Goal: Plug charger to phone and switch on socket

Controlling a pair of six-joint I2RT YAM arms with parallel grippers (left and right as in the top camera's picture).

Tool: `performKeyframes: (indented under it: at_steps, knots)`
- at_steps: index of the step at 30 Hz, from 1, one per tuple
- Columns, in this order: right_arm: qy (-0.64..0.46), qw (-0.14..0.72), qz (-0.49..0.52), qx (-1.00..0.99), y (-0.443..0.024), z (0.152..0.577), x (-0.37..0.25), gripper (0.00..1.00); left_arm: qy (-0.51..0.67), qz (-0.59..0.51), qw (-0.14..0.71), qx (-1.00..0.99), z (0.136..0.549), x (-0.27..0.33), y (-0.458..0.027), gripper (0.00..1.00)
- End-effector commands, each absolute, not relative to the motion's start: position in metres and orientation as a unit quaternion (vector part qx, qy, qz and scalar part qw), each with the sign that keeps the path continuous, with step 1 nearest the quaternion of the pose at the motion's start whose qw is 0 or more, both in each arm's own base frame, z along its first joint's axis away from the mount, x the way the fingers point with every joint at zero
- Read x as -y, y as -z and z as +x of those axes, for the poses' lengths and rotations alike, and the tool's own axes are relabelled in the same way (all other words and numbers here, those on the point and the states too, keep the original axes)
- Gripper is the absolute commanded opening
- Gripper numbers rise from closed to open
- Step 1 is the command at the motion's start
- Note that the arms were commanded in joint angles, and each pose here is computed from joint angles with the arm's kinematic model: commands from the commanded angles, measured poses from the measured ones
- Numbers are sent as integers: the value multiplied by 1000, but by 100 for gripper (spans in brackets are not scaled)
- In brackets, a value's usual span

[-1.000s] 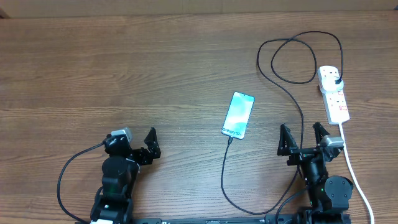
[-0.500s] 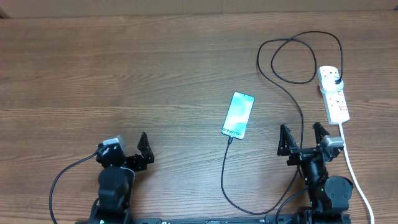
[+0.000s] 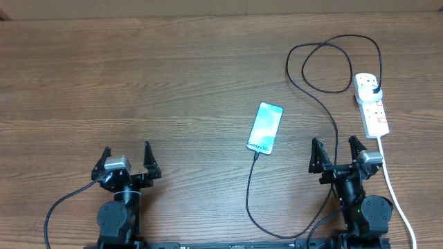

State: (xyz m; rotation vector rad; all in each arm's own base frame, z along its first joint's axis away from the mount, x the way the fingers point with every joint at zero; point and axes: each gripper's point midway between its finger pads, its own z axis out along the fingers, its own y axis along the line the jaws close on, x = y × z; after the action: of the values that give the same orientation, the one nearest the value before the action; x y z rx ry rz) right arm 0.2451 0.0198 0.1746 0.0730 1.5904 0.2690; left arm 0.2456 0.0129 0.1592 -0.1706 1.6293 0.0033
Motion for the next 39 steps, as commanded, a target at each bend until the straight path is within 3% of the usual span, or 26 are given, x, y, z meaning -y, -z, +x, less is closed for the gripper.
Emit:
performKeyframes:
  at_steps: [1,39]
  knots:
    - [-126,692,31,-710,-173,245,-22,100,-29,-54,685,-726,245,-15,-160,99]
    - [-126,692,31,-710,-173,245,-22,100,-26,-47,685,-727,245,-12,-160,99]
